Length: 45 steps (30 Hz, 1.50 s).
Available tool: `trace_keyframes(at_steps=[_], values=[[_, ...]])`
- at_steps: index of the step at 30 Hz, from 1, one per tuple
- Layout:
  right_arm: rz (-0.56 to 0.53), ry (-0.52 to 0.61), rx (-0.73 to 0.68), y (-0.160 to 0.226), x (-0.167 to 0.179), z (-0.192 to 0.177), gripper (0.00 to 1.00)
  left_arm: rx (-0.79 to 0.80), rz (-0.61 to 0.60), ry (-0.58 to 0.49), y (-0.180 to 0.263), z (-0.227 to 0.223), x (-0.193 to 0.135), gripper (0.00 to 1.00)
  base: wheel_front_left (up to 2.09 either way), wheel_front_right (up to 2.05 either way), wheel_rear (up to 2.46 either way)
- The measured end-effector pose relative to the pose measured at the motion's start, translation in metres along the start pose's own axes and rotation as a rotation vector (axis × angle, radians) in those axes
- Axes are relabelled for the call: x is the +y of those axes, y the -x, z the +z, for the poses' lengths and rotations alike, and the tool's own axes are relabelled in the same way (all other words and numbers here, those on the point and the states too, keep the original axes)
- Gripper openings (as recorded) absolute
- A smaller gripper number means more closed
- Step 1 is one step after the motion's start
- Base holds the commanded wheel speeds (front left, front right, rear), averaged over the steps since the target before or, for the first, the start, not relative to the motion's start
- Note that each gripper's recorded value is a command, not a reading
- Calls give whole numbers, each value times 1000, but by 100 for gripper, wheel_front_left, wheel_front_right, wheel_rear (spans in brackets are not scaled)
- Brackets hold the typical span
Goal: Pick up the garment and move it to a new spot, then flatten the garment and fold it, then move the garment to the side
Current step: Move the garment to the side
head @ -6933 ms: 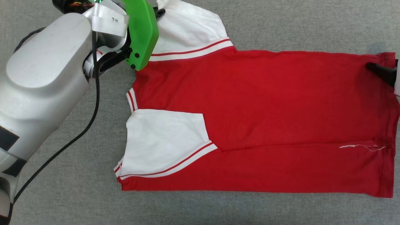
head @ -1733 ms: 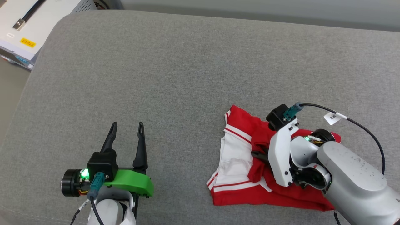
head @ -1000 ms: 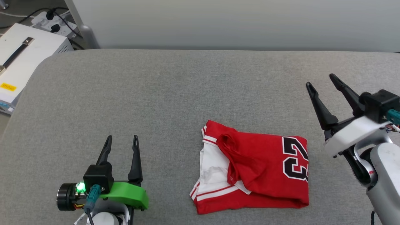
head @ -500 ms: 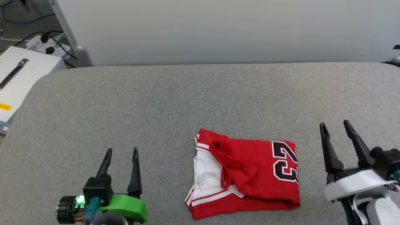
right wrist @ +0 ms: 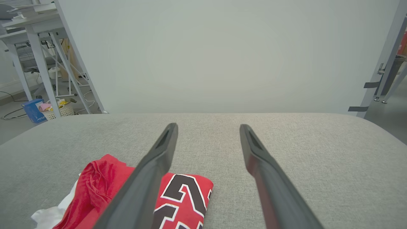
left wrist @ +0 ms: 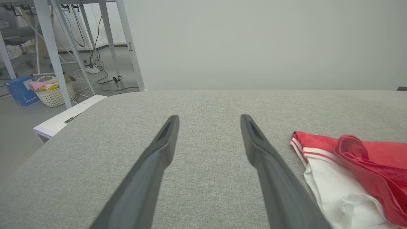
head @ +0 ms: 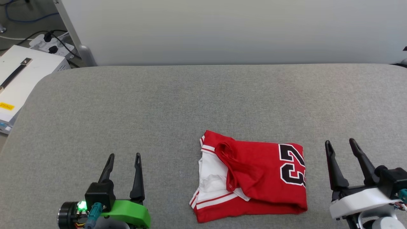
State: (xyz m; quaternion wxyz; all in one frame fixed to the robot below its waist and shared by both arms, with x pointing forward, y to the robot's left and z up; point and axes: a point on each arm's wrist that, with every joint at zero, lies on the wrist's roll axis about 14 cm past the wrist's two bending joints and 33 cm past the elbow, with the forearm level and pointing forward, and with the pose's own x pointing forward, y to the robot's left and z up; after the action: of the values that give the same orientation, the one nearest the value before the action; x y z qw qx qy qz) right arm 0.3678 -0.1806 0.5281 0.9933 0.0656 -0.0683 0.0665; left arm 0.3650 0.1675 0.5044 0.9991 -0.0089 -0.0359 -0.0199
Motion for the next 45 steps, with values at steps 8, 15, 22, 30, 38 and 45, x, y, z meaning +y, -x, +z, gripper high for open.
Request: trace_keyframes(at_steps=[8,15,22,30,38,45], values=[[121,181,-67,-62,-4,58,100,32,6,1,-1,-11,2,100,0,0,0],[206,206,204,-84,2,33,100,51,15,4,-1,-17,4,100,0,0,0],[226,140,633,-63,-8,-38,100,59,22,10,-4,-20,4,100,0,0,0],[251,-104,1050,-14,2,-111,100,67,33,11,-12,-23,7,100,0,0,0],[303,-206,1206,-1,30,-152,100,92,53,5,-20,-33,16,100,0,0,0],[326,-191,1220,-2,38,-170,0,116,80,-1,-18,-40,26,100,0,0,0]])
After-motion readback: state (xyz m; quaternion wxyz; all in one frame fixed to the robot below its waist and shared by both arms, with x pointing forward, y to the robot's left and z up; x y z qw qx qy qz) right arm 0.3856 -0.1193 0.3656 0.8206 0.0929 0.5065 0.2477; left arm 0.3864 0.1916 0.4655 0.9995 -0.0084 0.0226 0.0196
